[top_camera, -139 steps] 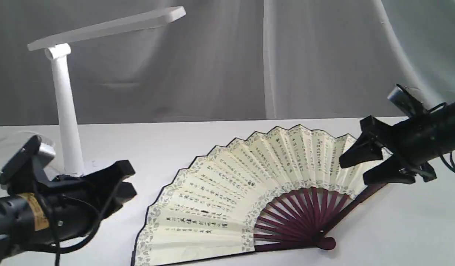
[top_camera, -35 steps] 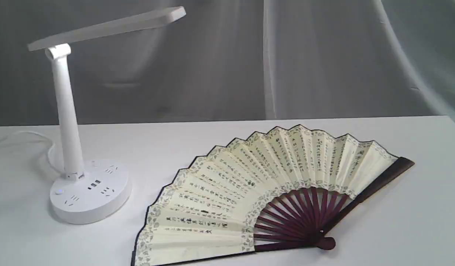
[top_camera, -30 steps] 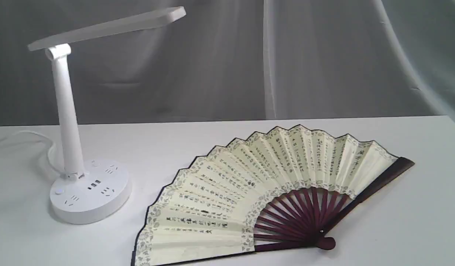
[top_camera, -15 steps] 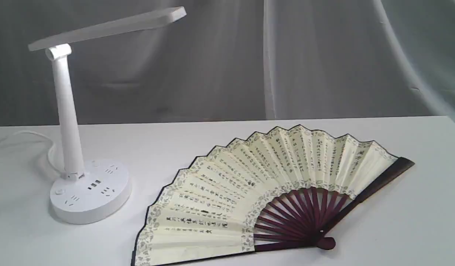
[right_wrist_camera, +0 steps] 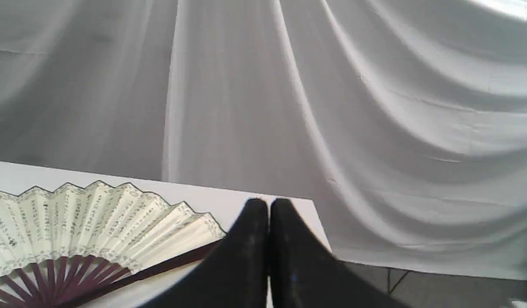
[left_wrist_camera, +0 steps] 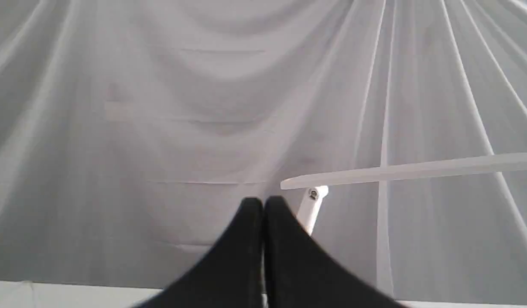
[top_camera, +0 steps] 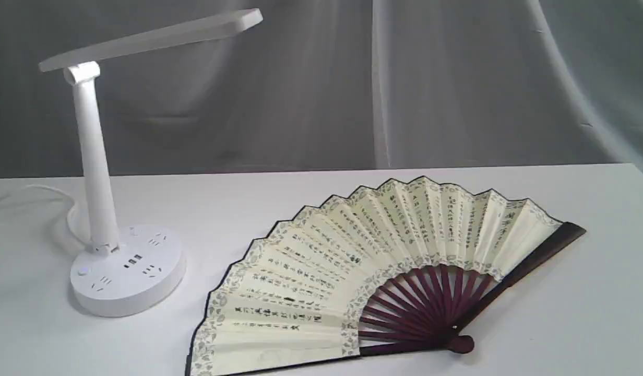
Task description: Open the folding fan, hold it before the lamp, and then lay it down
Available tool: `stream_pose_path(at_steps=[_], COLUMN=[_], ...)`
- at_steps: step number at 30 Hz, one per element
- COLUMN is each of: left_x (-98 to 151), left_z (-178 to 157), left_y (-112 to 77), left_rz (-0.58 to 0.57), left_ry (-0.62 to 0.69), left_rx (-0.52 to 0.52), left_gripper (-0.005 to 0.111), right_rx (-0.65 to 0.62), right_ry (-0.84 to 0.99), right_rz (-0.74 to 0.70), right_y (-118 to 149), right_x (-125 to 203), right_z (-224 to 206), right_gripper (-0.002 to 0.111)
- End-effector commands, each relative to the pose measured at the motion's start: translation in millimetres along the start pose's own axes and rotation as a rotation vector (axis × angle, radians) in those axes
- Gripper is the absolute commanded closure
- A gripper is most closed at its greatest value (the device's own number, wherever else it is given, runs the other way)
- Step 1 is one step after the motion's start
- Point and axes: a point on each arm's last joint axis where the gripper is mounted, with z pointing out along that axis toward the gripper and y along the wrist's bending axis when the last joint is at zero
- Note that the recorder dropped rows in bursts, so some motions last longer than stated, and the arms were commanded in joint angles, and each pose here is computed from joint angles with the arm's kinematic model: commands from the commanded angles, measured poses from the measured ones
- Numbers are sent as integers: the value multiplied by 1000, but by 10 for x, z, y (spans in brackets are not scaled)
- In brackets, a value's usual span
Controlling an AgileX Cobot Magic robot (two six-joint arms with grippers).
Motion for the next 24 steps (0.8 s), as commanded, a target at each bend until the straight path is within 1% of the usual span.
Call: stream_pose_path(at_steps=[1, 4, 7, 10, 12, 17, 20, 22, 23, 24], left_x=[223, 467, 705, 913, 1043, 1285, 1426, 1441, 1446, 1472], left_z=[140, 242, 324, 378, 405, 432, 436, 436, 436, 435], left_y=[-28, -42, -56, -70, -82, -106, -100, -100, -98, -91], left_rz=[15, 17, 21, 25, 26, 24, 26, 30, 30, 32], left_ry=[-16, 18, 32, 35, 20, -18, 23, 27, 32, 61], left_rx=[23, 36, 53, 71, 87, 121, 120, 120, 119, 112], left_gripper=[107, 107, 107, 107, 107, 107, 107, 107, 107, 107], right_rx=[15, 42, 69, 50, 41, -4, -18, -28, -32, -33], right_ry=[-11, -10, -5, 55, 55, -24, -58, -103, -131, -191], right_rz=[65, 125, 48, 48, 42, 117, 114, 109, 109, 110], right_y=[41, 67, 102, 162, 194, 288, 340, 377, 388, 386], right_x=[159, 351, 584, 807, 907, 1065, 1208, 1297, 1314, 1261], right_z=[208, 400, 583, 691, 748, 856, 916, 949, 957, 948], right_gripper=[108, 108, 108, 108, 108, 108, 108, 108, 108, 108])
